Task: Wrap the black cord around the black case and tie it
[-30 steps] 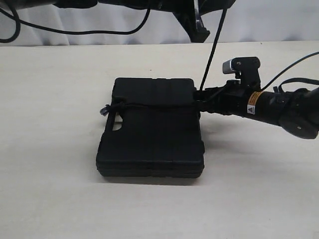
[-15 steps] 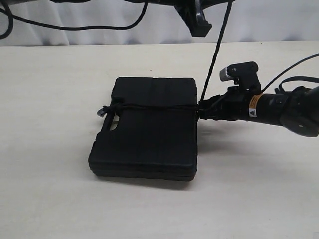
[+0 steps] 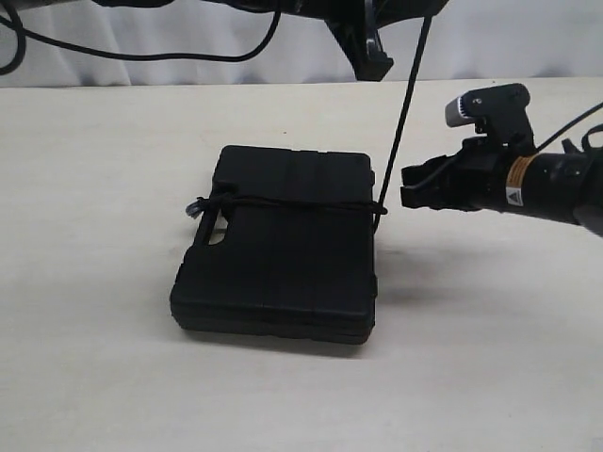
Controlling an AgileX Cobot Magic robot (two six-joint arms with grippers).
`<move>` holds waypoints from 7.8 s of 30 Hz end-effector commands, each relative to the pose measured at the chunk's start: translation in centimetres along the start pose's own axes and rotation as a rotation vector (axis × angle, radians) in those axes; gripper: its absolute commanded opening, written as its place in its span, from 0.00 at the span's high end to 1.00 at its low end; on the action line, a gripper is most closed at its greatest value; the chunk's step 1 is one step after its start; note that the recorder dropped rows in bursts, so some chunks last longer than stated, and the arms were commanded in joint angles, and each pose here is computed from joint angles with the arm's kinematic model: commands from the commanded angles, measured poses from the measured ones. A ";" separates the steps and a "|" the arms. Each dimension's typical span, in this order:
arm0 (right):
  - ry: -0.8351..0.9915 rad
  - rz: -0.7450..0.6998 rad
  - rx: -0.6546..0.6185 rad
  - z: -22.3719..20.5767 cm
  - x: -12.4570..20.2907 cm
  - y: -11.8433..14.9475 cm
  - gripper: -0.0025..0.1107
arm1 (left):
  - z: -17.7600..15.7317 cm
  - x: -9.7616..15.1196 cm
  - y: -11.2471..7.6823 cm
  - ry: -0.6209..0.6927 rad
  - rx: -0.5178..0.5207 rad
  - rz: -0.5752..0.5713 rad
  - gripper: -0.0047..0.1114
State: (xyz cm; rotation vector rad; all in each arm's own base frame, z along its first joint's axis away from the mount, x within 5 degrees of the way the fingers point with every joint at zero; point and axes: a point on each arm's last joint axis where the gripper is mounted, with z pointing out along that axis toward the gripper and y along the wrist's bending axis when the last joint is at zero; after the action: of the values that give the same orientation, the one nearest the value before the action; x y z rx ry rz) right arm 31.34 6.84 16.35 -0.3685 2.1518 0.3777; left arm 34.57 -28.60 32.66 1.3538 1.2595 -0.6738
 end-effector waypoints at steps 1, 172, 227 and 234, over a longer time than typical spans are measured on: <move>-0.004 0.081 -0.128 -0.6 1.4 1.4 0.63 | -0.5 -1.5 0.3 -0.046 -0.016 -0.009 0.96; 0.113 -0.041 -0.060 2.2 -5.1 2.7 0.94 | -7.6 6.2 3.5 0.584 -0.285 -0.339 0.96; -0.818 -0.127 -0.199 -30.3 2.8 10.7 0.94 | -33.4 -7.2 -22.9 -0.245 -0.736 -0.129 0.96; -0.859 -0.103 -0.222 -31.2 3.3 10.9 0.94 | -34.5 -7.4 -25.2 -0.266 -0.703 -0.061 0.96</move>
State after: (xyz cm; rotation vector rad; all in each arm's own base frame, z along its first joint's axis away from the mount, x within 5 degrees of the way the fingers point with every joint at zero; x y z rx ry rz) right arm 2.64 3.94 32.54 -0.3543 1.2594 0.5820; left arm 0.81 -3.11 39.15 0.6094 1.1793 -0.3760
